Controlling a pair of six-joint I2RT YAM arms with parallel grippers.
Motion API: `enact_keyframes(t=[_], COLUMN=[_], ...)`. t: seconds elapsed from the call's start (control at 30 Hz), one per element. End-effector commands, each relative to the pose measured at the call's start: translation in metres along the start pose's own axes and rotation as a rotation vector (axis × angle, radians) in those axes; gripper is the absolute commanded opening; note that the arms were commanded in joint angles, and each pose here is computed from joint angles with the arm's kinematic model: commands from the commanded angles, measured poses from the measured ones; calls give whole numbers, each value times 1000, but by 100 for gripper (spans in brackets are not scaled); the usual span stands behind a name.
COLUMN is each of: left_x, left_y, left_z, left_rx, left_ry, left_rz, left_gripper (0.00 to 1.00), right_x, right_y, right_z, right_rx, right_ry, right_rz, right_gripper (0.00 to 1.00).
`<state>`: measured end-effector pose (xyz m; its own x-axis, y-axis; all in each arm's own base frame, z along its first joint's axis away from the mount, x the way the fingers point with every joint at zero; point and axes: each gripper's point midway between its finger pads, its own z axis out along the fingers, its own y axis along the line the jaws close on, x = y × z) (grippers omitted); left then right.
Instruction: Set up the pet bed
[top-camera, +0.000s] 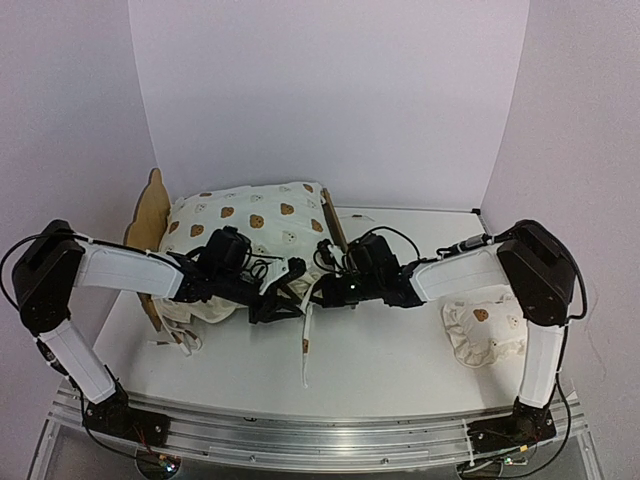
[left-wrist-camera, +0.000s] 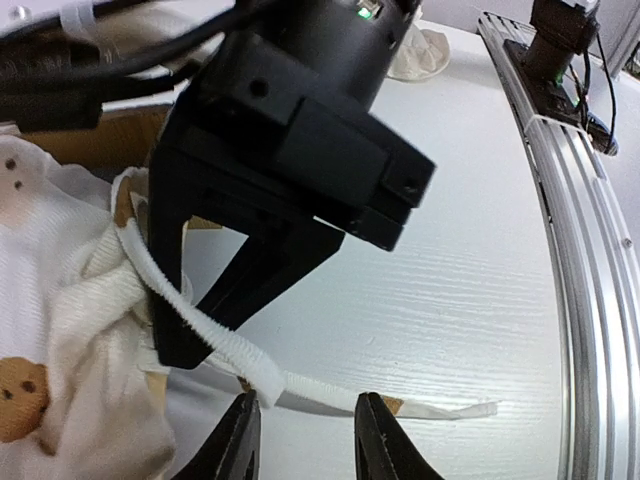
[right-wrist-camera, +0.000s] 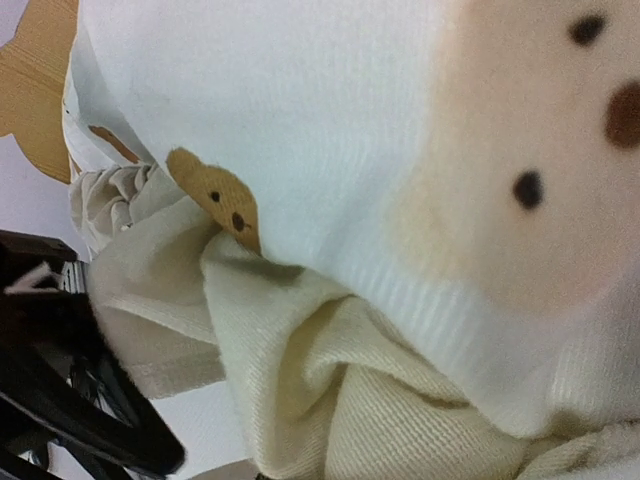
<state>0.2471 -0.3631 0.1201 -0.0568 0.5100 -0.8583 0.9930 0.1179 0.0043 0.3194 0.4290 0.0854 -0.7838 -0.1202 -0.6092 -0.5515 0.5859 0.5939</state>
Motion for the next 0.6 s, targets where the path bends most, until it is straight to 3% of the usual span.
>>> enact_keyframes(t=[0.0, 0.13, 0.27, 0.43, 0.57], left_x=[-16, -5, -2, -14, -8], left_y=[-2, 23, 57, 61, 60], left_z=[-31, -25, -13, -7, 5], left_rx=[34, -54, -201, -272, -260], left_ry=[-31, 20, 27, -53, -41], left_rz=[228, 252, 267, 448, 527], left_gripper=[36, 25, 21, 26, 26], right_x=[-5, -5, -2, 4, 2], right_y=[-2, 1, 11, 22, 25], right_z=[3, 4, 1, -8, -10], right_rx=[-37, -56, -108, -160, -169], right_ry=[-23, -16, 8, 32, 28], right_rz=[8, 8, -6, -47, -55], right_gripper=[0, 0, 0, 0, 0])
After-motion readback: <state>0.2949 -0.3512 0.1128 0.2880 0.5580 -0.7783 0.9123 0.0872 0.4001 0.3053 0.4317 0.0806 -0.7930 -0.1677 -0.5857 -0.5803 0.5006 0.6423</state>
